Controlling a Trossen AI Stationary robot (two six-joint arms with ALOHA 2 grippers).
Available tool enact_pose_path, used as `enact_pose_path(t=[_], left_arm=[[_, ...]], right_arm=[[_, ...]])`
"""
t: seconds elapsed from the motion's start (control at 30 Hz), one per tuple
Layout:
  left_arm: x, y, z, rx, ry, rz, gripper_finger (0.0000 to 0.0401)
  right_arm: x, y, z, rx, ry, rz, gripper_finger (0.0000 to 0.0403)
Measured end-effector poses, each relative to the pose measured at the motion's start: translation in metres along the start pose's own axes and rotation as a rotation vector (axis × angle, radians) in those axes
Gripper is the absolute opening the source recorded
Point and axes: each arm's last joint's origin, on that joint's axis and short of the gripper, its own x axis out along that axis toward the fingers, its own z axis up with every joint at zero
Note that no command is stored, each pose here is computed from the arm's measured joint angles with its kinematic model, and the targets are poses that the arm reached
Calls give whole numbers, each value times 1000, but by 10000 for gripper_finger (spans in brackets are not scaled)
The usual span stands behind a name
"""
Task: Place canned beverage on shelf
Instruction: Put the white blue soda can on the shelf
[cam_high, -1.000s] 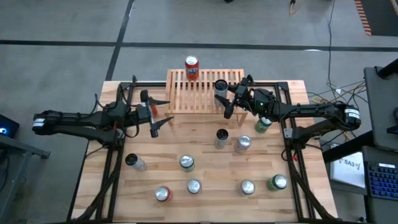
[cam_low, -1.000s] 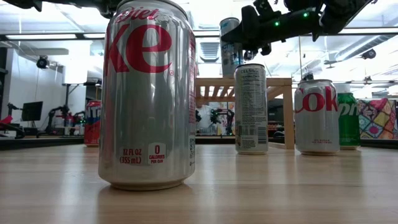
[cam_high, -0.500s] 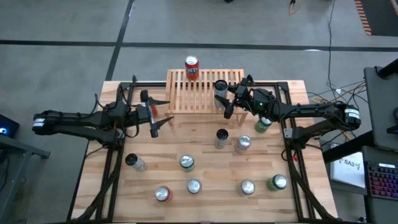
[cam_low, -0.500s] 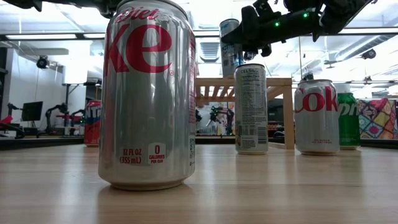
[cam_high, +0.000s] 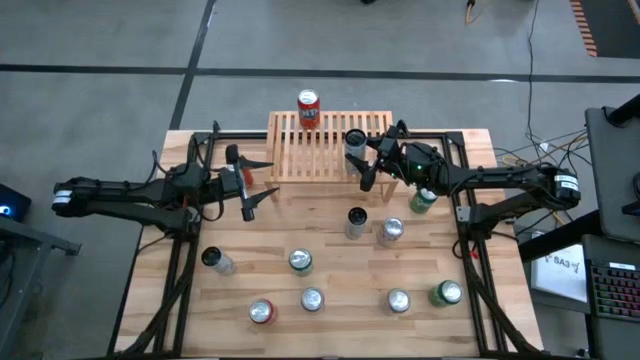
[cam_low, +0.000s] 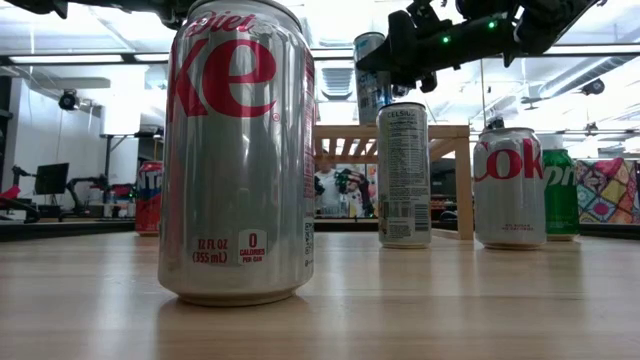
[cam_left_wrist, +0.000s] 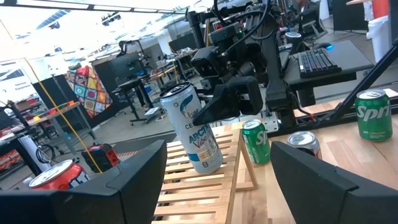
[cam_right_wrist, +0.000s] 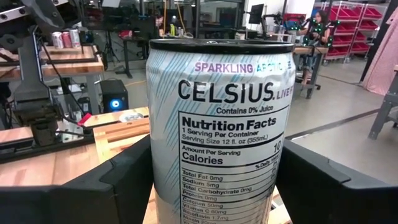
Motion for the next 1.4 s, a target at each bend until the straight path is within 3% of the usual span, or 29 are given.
enact_pose_path(t=[0.27, 0.47, 1.03, 1.4], left_arm=[[0, 0, -1, 1, 6, -2, 271], [0, 0, -1, 2, 7, -3, 272], [0, 0, -1, 1, 5, -2, 272], [0, 0, 0, 2, 6, -2, 272]], right_arm=[[0, 0, 0, 4, 3, 0, 282], [0, 0, 0, 77, 5, -3, 280], [0, 0, -2, 29, 25, 1, 321], [-8, -3, 23, -2, -62, -9, 322]])
